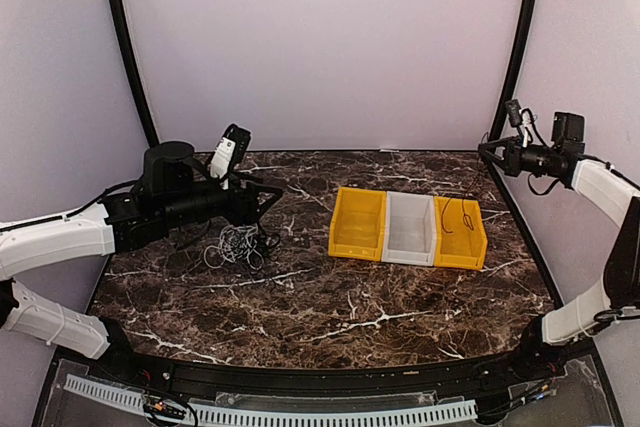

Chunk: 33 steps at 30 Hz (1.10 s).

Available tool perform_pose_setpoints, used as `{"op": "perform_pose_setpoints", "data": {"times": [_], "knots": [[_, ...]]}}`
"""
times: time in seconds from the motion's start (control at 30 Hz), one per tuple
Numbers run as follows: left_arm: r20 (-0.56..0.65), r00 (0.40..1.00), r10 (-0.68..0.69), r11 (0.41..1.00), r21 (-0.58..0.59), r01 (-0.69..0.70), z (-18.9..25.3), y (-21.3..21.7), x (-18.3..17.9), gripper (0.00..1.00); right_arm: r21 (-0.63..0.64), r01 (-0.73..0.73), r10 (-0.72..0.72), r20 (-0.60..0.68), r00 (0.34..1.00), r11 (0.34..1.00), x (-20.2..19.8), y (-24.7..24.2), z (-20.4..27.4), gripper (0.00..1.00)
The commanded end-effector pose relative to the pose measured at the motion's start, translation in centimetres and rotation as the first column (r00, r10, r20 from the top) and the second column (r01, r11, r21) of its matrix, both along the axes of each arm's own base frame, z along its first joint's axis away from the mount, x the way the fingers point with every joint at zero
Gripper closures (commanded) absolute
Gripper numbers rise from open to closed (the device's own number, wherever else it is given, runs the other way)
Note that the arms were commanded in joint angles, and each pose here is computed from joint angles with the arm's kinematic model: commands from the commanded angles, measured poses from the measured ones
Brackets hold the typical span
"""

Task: Untangle the cables

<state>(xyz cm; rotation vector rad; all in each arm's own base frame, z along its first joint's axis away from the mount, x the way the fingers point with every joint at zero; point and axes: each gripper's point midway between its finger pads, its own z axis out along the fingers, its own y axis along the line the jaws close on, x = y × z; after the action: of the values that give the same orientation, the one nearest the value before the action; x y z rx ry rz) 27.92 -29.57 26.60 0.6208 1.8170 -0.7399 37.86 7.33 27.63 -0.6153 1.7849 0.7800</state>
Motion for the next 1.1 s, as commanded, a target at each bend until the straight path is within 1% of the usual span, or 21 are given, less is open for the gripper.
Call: {"op": "perform_pose_setpoints", "data": {"times": [0.0, 0.13, 0.27, 0.37, 0.57, 0.73, 0.87, 1.07], "knots": [[0.006, 1.000, -0.021, 0.999, -0.030, 0.021, 1.4, -0.6, -0.1, 0.38, 0.005, -0.005, 0.005, 0.062, 0.998, 1.000, -0.9, -0.9, 1.2, 1.00], [0.003, 1.000, -0.026, 0.999, -0.034, 0.026, 1.4, -0.8, -0.1, 0.38, -0.013, 0.017, -0.016, 0.062, 0.998, 1.000, -1.1, -1.7, 0.6, 1.00], [-0.006, 1.000, -0.029, 0.999, -0.035, 0.029, 1.2, -0.9, -0.1, 0.38, -0.058, 0.029, -0.027, 0.041, 0.999, 0.998, -1.3, -1.9, -1.4, 1.00], [-0.014, 1.000, -0.028, 0.999, -0.039, 0.027, 1.0, -0.9, -0.2, 0.38, -0.084, 0.010, -0.011, -0.014, 1.000, 0.996, -1.8, -1.5, -3.5, 1.00], [-0.015, 1.000, -0.023, 0.998, -0.051, 0.022, -0.1, -0.5, -0.8, 0.38, -0.172, -0.074, 0.042, -0.180, 0.983, 0.982, -3.5, 0.5, -9.5, 1.00], [-0.019, 1.000, -0.001, 0.999, -0.049, 0.000, -1.5, 0.1, -1.2, 0.38, -0.294, -0.100, 0.022, -0.259, 0.966, 0.951, -4.2, 1.3, -13.4, 1.00], [-0.048, 0.999, 0.004, 0.997, -0.079, -0.008, -1.9, 0.4, -1.8, 0.38, -0.367, -0.074, -0.047, -0.311, 0.949, 0.927, -3.5, 0.6, -15.3, 1.00], [-0.092, 0.996, 0.018, 0.996, -0.090, -0.027, -2.8, 0.6, -2.0, 0.38, -0.487, -0.097, -0.094, -0.354, 0.931, 0.868, -3.1, 0.7, -18.1, 1.00]]}}
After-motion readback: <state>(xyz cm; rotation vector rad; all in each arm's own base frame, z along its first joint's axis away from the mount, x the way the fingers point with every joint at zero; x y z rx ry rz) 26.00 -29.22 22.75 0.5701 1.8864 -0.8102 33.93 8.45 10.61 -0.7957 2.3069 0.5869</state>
